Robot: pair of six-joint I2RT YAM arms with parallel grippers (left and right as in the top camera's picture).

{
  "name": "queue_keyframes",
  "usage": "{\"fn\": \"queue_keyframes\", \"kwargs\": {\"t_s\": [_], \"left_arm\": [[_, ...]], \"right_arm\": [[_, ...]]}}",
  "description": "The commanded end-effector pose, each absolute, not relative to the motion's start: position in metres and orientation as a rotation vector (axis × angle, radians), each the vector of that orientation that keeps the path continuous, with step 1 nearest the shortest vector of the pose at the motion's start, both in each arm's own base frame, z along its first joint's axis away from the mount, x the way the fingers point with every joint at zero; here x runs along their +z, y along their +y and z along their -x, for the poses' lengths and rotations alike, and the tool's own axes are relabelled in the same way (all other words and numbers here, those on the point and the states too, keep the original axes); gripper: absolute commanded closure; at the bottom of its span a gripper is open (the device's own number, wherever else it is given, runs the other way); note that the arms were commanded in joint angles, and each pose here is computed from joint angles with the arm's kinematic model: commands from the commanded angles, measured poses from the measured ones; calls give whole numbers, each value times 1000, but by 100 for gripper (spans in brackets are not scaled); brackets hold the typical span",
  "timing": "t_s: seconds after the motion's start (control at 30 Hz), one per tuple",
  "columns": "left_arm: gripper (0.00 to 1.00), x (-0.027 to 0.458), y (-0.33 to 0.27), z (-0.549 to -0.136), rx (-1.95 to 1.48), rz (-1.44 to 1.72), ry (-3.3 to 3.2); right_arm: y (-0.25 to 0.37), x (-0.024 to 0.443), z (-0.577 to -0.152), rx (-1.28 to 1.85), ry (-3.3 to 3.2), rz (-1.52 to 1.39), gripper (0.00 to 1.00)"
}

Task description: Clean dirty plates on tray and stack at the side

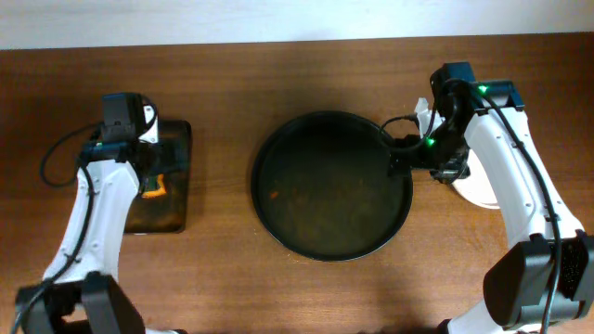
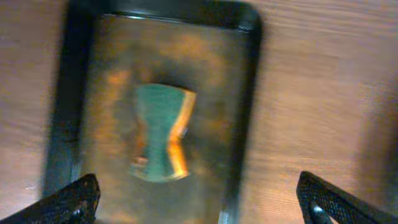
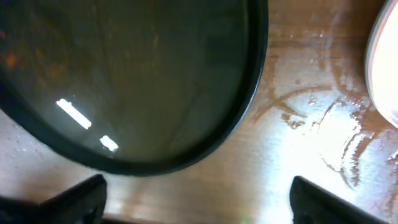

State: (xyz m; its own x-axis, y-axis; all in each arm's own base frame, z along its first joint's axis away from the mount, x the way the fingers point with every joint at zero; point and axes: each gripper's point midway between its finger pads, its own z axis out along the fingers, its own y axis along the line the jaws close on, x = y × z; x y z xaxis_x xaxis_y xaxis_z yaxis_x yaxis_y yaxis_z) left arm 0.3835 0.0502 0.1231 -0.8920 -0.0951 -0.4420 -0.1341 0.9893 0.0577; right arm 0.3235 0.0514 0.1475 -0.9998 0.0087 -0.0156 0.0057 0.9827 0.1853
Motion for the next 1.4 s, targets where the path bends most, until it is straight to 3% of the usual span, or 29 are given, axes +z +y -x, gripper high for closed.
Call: {"fn": "queue_keyframes", "kwargs": {"t_s": [0.0,0.1,0.2,0.47,0.7,0.87,1.13,1.37], "left_arm": [[1,115,12,-362,-121,116,2785],[1,104,8,-319,-159,301,2957],[1,101,4,-286,-171,332,3091],[1,123,1,-256,-158,193,2821],[1,184,-5,-228,-136,70,2329],[1,191,-5,-223,-132,66,2296],[1,191,-5,-223,-132,66,2296],[1,191,-5,-223,-132,66,2296]], "right_arm": [[53,159,-339,283,3013,14,1],[53,160,-347,285,2980,17,1],[51,158,-321,283,3086,-15,1],[47,173,-284,279,2889,-66,1],[35,207,-241,217,2553,-42,1],[35,210,-239,219,2539,-40,1],[36,171,-253,209,2711,-57,1],[28,229,-255,147,2324,24,1]]}}
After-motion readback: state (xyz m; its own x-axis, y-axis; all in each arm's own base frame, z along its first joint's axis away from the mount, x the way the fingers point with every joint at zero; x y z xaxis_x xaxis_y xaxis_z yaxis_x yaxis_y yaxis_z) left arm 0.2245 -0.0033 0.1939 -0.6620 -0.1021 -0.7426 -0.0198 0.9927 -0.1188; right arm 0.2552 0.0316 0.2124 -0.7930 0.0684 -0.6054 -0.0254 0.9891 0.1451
